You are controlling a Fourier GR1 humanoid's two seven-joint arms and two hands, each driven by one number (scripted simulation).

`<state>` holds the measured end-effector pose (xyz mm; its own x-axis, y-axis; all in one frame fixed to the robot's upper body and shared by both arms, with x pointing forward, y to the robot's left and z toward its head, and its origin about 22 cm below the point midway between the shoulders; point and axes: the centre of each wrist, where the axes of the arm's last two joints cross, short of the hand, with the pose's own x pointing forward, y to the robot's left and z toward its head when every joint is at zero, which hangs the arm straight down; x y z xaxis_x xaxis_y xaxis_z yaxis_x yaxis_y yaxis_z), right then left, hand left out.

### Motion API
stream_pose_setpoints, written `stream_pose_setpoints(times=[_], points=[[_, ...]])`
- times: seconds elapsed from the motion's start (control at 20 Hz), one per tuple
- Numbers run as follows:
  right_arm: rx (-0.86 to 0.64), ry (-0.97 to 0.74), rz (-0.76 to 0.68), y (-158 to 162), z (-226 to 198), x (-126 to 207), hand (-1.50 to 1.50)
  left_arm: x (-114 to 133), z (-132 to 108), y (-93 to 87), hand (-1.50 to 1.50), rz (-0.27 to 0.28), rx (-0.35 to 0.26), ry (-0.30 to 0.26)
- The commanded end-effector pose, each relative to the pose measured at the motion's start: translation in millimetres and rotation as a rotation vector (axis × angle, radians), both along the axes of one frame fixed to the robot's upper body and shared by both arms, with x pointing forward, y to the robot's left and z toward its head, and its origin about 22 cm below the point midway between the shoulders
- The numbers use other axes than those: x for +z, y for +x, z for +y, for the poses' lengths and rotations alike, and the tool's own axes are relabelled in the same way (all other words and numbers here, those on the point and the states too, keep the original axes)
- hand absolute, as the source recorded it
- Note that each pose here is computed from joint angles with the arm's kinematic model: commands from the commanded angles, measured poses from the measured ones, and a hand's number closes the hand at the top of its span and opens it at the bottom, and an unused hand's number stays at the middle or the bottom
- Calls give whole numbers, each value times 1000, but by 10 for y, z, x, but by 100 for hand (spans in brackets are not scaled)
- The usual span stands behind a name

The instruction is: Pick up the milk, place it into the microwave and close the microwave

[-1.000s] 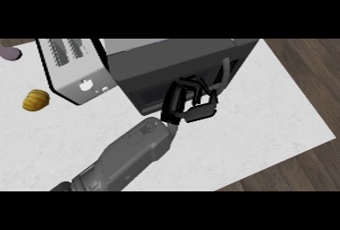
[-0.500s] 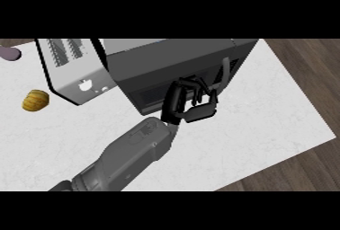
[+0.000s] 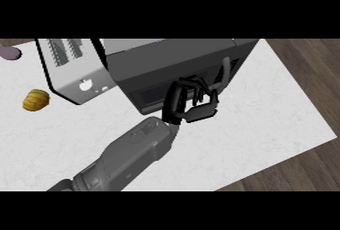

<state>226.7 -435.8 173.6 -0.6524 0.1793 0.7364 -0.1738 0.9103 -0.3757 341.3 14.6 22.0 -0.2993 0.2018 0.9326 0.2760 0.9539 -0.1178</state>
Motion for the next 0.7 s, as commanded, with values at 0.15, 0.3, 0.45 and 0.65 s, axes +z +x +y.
stream_pose_setpoints(times=[0.15,0.3,0.45,0.65], points=[[9,5,11,50,-85,44,-150,180,-4,213,150,-17,27,4],[8,23,6,71,-145,59,-150,216,-34,209,150,-26,18,-5],[22,57,14,91,-179,28,-150,168,-22,195,150,-23,25,5],[20,81,22,128,-249,15,-150,176,-35,194,150,-26,13,-4]])
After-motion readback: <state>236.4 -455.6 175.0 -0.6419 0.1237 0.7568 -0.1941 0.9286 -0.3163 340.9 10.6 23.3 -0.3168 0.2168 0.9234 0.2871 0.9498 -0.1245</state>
